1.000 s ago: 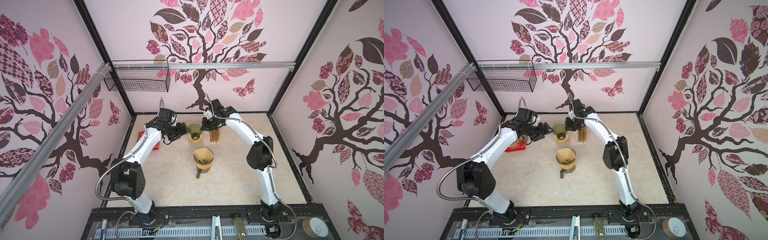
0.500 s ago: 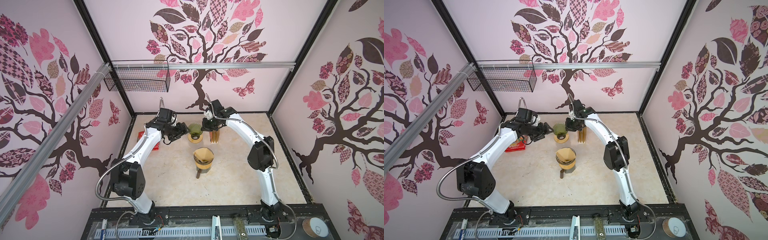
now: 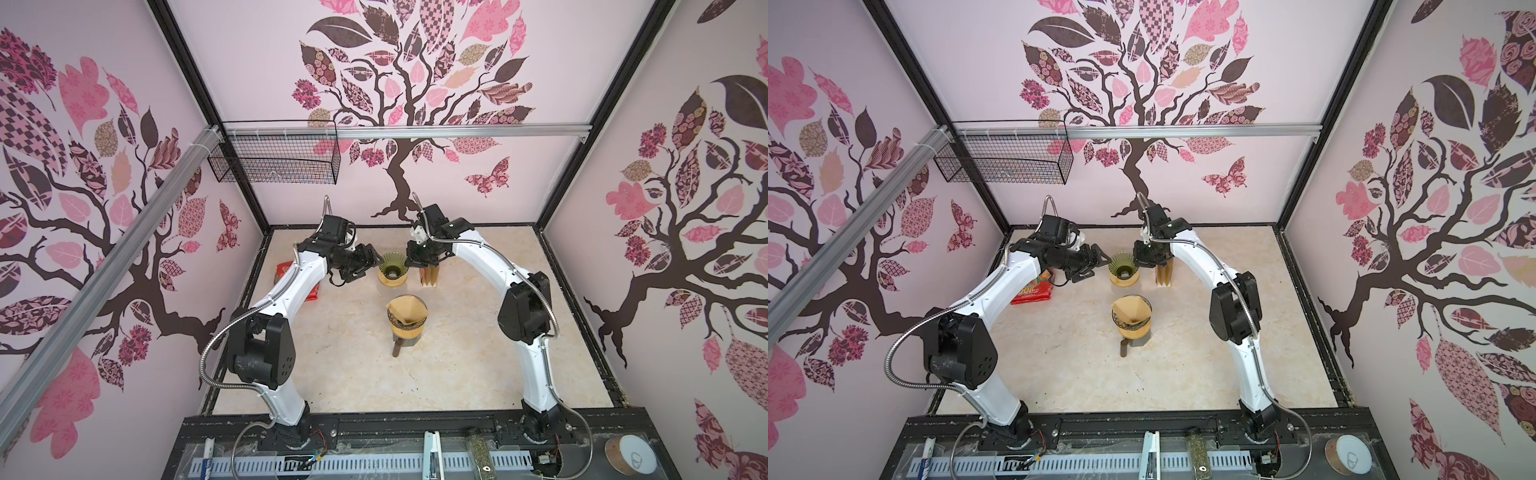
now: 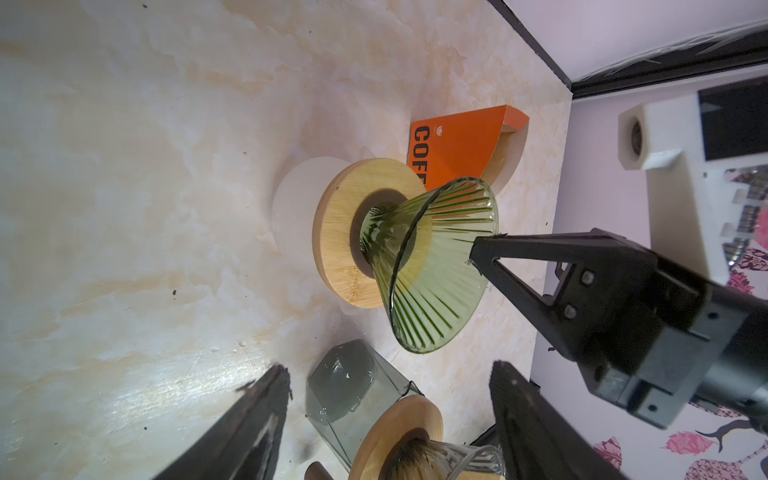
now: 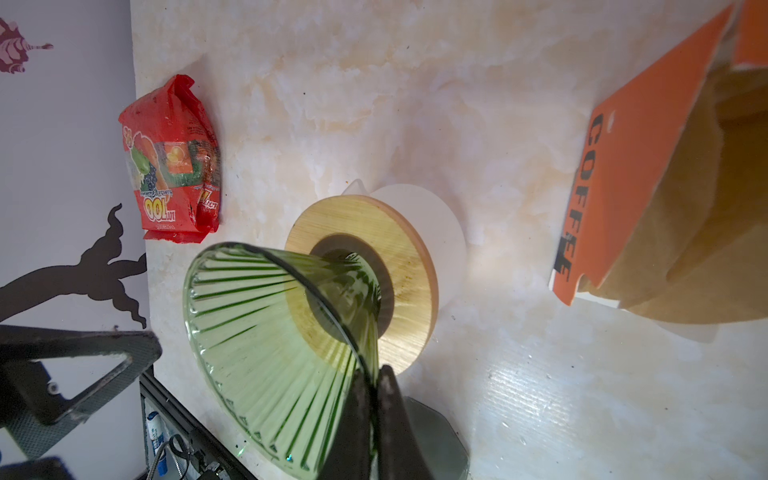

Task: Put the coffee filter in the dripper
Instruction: 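Move the left gripper to the green dripper rim and close on it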

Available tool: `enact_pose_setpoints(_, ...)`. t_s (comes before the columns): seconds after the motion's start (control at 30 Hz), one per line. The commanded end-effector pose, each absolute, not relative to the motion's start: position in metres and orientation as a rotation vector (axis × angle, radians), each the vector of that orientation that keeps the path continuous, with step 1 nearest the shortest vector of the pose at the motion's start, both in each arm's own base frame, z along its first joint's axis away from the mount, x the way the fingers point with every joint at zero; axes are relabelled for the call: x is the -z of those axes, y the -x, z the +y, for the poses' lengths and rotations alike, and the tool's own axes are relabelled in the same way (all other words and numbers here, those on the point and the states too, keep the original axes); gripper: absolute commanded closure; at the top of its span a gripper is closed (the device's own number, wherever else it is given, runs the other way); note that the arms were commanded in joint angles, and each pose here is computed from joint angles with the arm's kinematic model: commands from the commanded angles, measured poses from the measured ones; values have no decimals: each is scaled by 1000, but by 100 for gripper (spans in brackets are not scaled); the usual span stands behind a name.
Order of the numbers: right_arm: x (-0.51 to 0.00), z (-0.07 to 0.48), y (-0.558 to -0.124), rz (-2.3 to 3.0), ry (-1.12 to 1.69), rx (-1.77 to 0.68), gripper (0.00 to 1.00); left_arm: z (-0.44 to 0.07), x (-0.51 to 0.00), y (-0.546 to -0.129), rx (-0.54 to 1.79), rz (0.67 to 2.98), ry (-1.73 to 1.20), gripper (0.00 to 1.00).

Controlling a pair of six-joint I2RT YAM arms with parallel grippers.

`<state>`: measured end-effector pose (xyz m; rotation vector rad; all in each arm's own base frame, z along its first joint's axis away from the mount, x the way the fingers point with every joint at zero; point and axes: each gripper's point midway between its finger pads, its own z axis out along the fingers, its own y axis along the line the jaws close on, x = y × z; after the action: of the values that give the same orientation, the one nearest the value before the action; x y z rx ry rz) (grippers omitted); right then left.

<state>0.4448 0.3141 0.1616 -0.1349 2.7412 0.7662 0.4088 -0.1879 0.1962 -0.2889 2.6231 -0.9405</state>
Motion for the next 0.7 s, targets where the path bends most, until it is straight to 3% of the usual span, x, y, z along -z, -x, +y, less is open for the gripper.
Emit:
enact_pose_setpoints(0.0,-181,309,-440,2711,150,-752,100,-194,-214,-426,976,2565,263,26)
enact_pose_setpoints(0.3,-179,309,-441,2733,169,-741,100,-200,-200,-446,994,2574,301,51)
enact_pose_setpoints(0.67,-175,309,-443,2754,180,-745,100,-203,-190,-463,979,2588,324,67)
